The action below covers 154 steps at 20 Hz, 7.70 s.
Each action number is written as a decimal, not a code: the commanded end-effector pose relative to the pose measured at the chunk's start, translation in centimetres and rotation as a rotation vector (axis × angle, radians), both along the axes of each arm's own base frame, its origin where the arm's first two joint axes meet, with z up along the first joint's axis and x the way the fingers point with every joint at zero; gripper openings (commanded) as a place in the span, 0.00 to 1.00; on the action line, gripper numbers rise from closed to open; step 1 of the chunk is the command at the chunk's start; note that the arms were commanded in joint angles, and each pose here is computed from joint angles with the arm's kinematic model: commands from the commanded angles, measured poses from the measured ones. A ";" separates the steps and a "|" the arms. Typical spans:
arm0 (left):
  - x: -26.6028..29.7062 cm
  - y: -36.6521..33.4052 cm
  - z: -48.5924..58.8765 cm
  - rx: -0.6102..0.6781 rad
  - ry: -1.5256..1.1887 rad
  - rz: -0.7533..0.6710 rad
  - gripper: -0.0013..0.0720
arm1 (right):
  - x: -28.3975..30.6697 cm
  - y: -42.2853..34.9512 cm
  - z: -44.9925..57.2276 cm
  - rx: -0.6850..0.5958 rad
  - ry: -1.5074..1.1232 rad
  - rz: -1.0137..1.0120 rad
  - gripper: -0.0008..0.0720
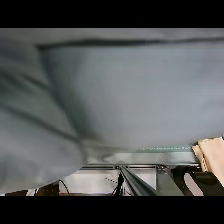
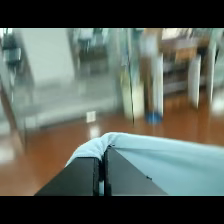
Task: Fold the shirts.
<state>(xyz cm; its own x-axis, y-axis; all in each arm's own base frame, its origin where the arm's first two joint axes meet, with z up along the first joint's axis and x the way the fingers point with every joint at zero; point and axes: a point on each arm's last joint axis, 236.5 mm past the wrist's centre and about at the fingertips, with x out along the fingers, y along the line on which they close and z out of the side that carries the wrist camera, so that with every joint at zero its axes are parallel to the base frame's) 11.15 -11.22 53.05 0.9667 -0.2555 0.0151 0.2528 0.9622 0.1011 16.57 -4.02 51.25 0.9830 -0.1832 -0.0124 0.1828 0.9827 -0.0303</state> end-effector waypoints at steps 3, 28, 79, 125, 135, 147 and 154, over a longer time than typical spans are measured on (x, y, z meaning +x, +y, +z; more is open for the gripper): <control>2.8 2.1 -10.6 -0.085 0.471 0.023 0.06 | 0.7 -1.3 -10.2 0.019 0.474 -0.053 0.06; 41.1 4.2 -47.0 -0.422 0.793 0.062 0.06 | 41.8 2.4 -45.0 0.414 0.677 0.157 0.05; 6.2 5.0 -62.3 -0.530 1.748 0.014 0.76 | 15.7 -2.4 -53.9 0.838 1.215 0.237 0.69; 17.4 0.9 -54.9 -0.540 1.427 -0.227 0.06 | 14.3 3.8 -53.4 0.663 1.249 0.299 0.06; 31.4 3.6 -51.4 -0.612 1.188 -0.160 0.06 | 28.4 3.3 -50.7 0.916 0.858 0.285 0.06; 37.4 3.9 -58.4 -0.695 1.369 -0.187 0.06 | 34.7 3.8 -58.1 0.830 0.877 0.197 0.06; 35.4 5.9 -58.0 -0.758 1.463 -0.226 0.58 | 33.2 0.6 -57.0 0.716 0.898 0.208 0.58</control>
